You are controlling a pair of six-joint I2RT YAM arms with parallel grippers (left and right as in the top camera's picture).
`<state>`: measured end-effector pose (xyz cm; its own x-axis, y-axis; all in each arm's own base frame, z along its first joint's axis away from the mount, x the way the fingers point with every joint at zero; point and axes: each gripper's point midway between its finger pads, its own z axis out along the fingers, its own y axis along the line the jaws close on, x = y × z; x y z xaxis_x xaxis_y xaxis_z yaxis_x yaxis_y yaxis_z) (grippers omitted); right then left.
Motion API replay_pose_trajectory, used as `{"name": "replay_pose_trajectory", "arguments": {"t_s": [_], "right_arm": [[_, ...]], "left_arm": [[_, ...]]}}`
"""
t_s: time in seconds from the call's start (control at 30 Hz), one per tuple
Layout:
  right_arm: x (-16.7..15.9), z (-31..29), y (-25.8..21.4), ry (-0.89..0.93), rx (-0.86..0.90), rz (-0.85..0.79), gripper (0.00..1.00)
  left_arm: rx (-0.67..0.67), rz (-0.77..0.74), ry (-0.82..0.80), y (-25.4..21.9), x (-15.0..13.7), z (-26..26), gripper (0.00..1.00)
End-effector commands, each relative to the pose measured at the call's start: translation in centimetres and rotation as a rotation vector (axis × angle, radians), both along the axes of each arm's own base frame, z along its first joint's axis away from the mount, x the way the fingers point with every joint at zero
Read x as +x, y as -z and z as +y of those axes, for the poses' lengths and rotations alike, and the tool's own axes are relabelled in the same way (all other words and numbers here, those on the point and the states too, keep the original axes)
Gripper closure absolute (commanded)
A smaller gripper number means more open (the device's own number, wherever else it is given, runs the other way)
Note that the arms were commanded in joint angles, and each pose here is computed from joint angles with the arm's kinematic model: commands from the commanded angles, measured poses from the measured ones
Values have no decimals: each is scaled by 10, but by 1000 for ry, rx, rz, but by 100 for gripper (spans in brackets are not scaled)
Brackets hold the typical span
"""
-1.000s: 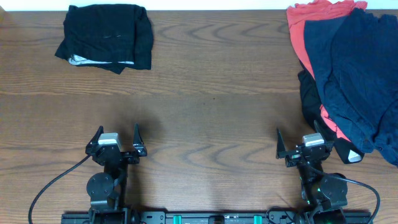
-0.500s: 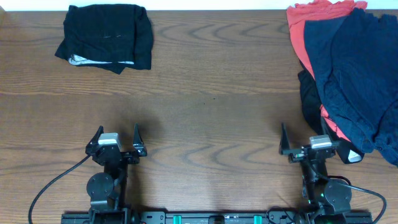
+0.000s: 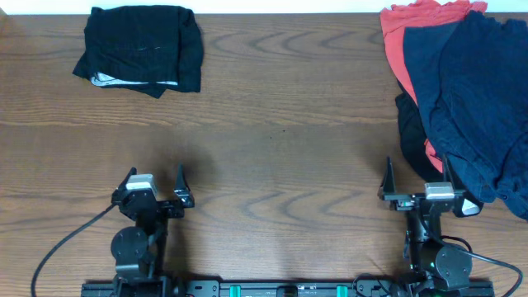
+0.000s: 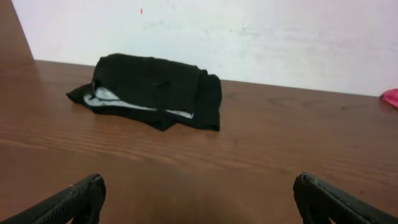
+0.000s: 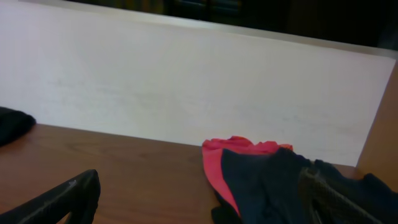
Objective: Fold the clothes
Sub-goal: 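Reach the right gripper into the clothes pile and grasp the navy pants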
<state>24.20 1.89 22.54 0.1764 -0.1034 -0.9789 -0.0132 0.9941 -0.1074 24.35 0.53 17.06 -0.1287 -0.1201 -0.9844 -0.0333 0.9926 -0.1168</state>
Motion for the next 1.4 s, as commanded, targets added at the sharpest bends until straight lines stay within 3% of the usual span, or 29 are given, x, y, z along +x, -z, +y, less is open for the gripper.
{"name": "replay_pose_trajectory", "arguments": {"t_s": [0.0,0.23,0.4,0.7,1.0,1.37], "right_arm": [[-4,-1,-31,4,17,-41,1],[12,0,-76,10,11,-10,1],[41,11,-106,-20,-7,61,1],[108,49,-123,-171,-57,362,1],[168,81,-97,-325,-49,716,1],[183,78,-53,-337,-33,864,1]], "left_arm": [[-8,-24,6,-32,2,-1,2],[-11,80,5,-68,26,-1,2],[-14,224,5,-86,47,0,2],[-22,476,4,-101,65,0,2],[-138,740,198,-60,85,-36,2],[-175,958,196,7,100,-38,2]]}}
